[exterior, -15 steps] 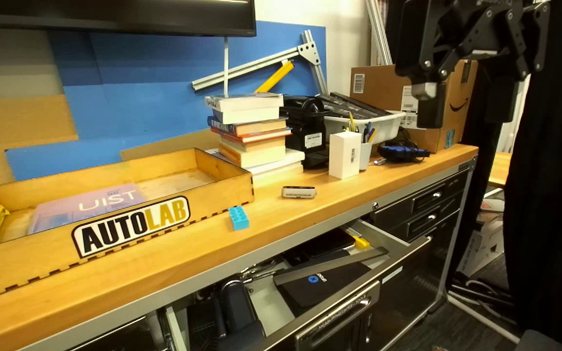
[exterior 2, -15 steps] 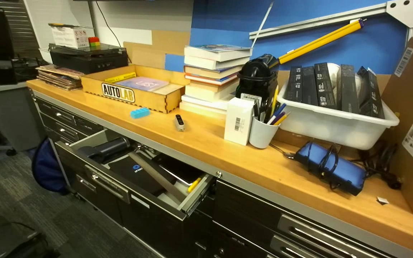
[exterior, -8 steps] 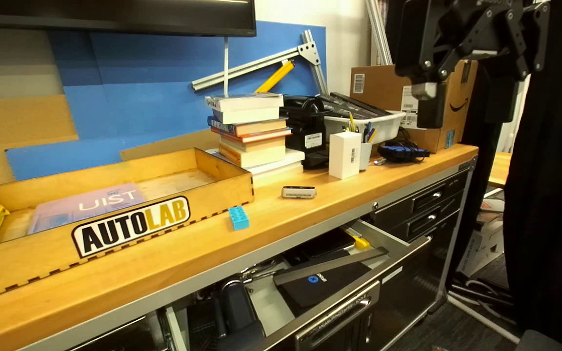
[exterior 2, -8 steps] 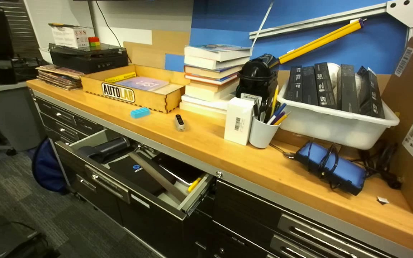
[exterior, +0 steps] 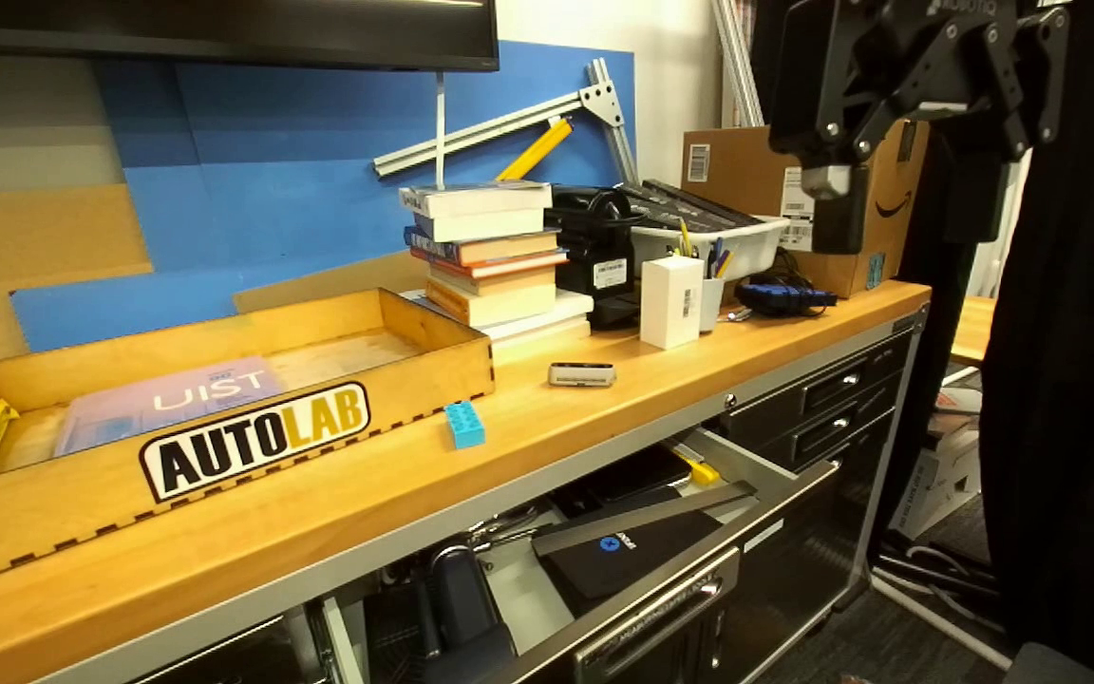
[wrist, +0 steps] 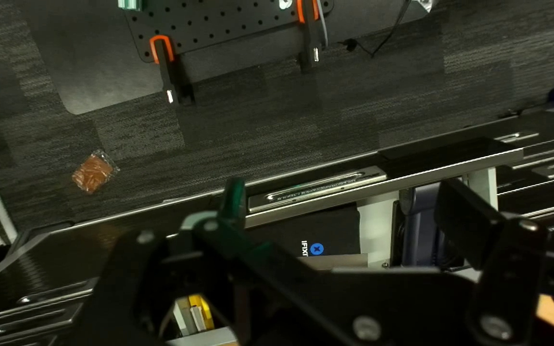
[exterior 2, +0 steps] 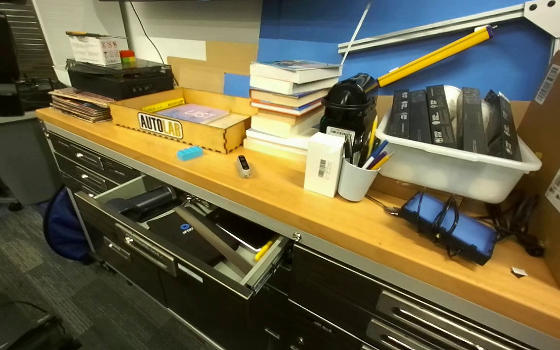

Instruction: Pick up the blue object and put it in the open drawer and close it

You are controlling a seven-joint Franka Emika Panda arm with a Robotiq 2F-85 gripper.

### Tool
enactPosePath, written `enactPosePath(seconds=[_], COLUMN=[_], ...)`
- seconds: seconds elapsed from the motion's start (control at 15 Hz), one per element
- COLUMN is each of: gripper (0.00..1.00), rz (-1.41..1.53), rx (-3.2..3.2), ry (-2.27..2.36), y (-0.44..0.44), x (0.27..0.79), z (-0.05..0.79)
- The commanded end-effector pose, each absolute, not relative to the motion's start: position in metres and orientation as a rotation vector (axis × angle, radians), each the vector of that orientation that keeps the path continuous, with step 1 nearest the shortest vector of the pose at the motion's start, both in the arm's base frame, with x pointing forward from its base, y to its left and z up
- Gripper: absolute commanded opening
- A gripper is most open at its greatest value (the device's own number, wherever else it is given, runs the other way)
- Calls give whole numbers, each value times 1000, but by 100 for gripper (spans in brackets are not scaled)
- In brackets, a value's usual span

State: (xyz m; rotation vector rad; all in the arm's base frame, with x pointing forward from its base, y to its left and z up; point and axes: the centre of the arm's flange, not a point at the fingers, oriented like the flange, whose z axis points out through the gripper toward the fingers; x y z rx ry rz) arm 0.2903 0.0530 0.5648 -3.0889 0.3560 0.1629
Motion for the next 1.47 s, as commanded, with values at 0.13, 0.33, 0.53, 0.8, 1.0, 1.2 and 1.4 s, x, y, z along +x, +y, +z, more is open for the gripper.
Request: enactPosePath(seconds=[0.13,0.33,0.53,0.8,1.0,1.2,1.4], gripper=[100,100,100,100,100,100,100], rz=[154,150,133,41,-46,-74,-32], rx=[-3106,-3150,-3171,-3141,-3101,-3098,-3110], ry=[259,237,281,448,578,646,668], y=[88,122,151,174,185,189,189], x=[377,430,476,525,554,573,588], z=[564,542,514,477,454,436,418])
